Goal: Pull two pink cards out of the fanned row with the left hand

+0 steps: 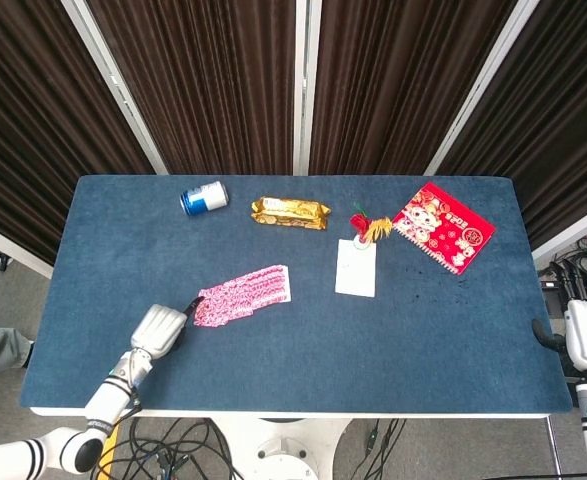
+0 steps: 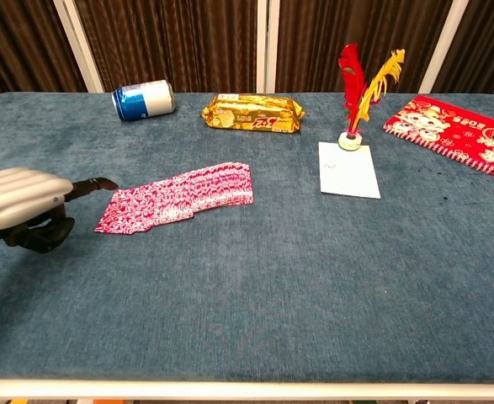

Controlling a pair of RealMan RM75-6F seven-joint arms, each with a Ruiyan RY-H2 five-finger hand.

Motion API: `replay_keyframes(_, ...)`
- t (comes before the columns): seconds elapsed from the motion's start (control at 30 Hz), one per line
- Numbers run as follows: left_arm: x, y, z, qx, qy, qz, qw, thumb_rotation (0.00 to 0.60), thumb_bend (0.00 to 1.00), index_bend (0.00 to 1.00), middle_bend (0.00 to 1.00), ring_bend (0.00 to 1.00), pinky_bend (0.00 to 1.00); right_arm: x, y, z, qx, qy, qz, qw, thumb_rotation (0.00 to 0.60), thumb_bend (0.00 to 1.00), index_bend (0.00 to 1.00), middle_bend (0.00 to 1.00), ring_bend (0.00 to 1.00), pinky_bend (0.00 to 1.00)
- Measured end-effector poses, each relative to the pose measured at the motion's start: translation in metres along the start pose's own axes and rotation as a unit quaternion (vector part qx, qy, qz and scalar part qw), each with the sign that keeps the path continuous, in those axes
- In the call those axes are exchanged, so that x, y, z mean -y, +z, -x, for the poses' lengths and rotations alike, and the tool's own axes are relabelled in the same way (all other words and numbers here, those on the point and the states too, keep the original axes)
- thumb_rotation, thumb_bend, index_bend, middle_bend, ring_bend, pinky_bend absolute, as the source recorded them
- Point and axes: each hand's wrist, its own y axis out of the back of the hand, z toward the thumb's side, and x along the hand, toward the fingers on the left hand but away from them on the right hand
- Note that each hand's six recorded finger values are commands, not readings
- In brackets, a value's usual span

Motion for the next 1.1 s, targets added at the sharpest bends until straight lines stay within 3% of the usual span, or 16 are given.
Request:
replay_keyframes(0.63,0.009,0.005,-0.018,0.004,-0.034,-0.022,0.9992,0.6,0.7,0.03,0.91,0.9,0.83,0.003,-0.009,0.002,0.008,0.005,0.006,0.9999,0.6,0.25,0.0,0.0,0.0,0.0)
replay_keyframes(1.1,0.009,0.0,-0.011,-0.007,-0.057,-0.034,0.9978,0.6,0.7,0.05,0.89,0.89,0.82,0.005,-0.007,0.003,0.005,0.007,0.006,1.0,0.6,0.25,0.0,0.0,0.0,0.0)
